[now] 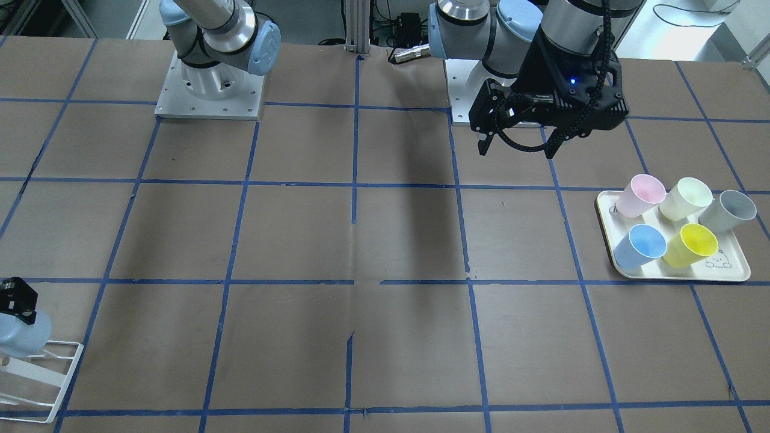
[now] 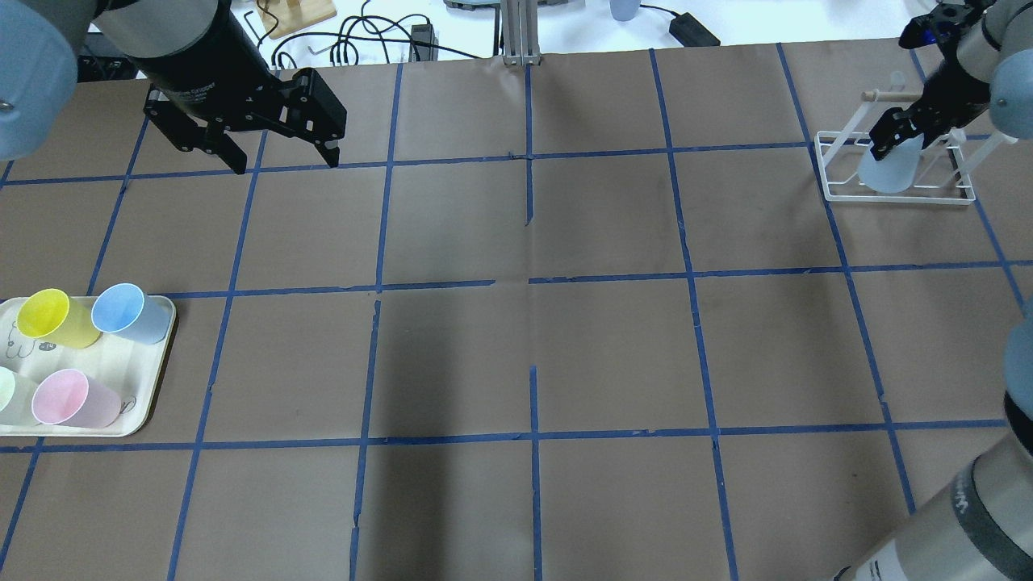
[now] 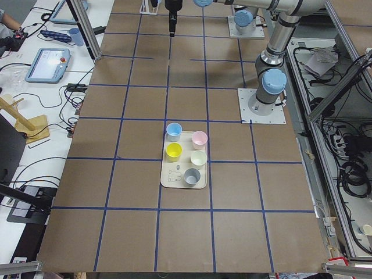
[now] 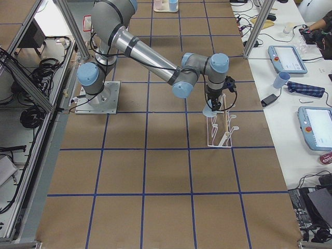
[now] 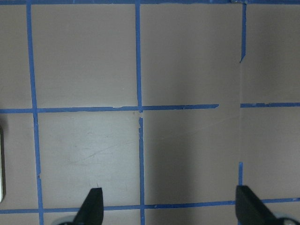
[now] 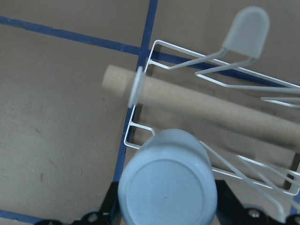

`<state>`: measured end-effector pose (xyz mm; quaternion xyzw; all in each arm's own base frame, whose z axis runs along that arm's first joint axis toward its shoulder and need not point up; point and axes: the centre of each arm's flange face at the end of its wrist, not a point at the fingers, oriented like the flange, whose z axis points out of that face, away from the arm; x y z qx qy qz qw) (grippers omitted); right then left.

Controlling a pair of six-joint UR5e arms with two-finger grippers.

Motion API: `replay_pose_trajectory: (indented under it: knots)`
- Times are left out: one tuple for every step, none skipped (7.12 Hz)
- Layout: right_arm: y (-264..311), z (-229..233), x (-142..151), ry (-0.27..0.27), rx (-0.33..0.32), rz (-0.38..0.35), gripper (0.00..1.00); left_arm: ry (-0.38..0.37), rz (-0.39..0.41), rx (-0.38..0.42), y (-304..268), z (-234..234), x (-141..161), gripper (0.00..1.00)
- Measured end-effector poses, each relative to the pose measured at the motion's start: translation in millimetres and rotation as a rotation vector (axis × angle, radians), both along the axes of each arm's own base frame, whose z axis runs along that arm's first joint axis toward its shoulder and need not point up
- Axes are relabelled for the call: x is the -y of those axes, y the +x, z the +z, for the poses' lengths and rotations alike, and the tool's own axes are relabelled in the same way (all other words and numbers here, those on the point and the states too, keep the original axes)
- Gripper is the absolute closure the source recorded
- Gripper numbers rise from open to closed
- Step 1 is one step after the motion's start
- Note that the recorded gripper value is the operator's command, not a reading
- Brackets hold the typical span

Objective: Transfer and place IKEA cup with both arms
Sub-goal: 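Close the right gripper on the light blue cup's base, then lift the light blue cup out of the rack with the right gripper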

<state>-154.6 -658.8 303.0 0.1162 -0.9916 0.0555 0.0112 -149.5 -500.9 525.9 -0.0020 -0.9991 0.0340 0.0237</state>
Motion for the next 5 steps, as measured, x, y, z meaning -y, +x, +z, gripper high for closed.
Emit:
replay_pose_trajectory:
  knots:
    - [0,1,0,0.0,-0.002,0.0,1.0,0.0,0.0,0.0,0,0,0,0.0]
    - [0,3,0,0.0,-0.004,0.0,1.0,0.0,0.0,0.0,0,0,0,0.0]
    - [0,7,0,-0.001,-0.005,0.001,1.0,0.0,0.0,0.0,0,0,0,0.0]
    - [0,16,-1,0.0,-0.005,0.001,1.0,0.0,0.0,-0.001,0,0,0,0.0]
    - [1,33,-3,0.007,-0.002,0.004,1.0,0.0,-0.001,-0.001,0,0,0,0.0]
